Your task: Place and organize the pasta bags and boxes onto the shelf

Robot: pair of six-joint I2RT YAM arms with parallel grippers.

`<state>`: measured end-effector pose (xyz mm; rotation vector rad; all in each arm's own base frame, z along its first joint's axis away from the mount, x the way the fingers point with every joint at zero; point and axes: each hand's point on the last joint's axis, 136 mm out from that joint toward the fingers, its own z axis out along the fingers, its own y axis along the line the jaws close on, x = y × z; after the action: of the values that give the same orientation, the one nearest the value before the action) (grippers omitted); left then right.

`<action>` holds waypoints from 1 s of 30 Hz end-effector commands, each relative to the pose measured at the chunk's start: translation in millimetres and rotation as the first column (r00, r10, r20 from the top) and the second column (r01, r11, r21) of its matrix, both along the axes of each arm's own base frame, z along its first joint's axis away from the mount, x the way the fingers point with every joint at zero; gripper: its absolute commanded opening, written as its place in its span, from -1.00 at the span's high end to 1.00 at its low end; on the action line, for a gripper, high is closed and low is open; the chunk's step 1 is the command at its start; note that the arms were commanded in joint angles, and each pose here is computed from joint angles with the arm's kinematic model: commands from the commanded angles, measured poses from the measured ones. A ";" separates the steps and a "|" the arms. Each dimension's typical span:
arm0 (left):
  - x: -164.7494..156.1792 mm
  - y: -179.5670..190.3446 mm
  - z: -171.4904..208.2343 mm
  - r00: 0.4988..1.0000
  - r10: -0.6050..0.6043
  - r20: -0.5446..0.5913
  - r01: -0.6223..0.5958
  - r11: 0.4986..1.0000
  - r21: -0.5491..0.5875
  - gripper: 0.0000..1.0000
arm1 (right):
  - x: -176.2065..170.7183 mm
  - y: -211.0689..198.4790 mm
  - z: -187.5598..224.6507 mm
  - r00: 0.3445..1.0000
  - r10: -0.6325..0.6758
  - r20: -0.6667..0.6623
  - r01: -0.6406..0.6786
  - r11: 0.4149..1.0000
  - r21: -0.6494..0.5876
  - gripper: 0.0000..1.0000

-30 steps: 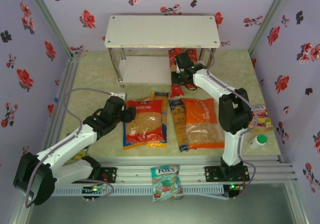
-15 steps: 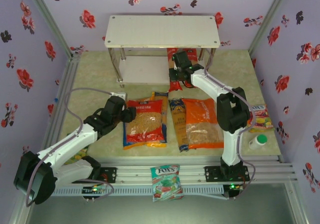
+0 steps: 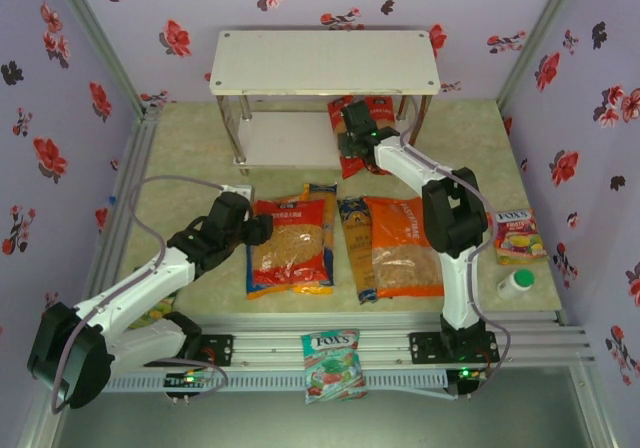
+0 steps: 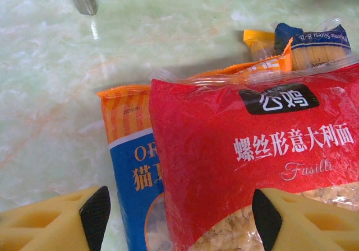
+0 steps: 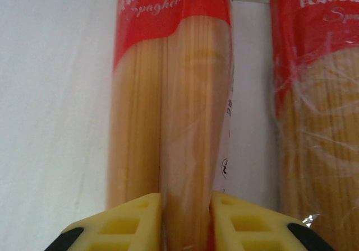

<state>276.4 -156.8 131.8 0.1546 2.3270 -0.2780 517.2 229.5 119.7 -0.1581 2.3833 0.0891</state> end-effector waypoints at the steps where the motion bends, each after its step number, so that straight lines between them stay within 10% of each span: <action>1: 1.8 1.4 7.6 1.000 -0.002 0.024 0.001 1.000 0.018 -0.43 | 10.3 -13.6 -2.8 0.997 -0.071 0.026 0.072 0.997 -0.039 0.45; 21: -2.8 3.6 13.8 0.999 -0.007 0.044 0.007 1.000 0.002 -0.51 | -10.0 -9.3 7.6 0.999 -0.049 0.001 0.049 0.998 0.040 -0.31; 30: -6.6 -3.4 19.6 0.997 -0.050 0.063 0.050 0.999 0.005 -0.48 | -25.8 -8.5 37.2 0.996 -0.026 0.085 0.021 0.998 0.067 -0.34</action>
<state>273.1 -156.9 143.7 0.1631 2.2932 -0.2982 496.7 217.7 122.3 -0.0924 2.3806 0.1075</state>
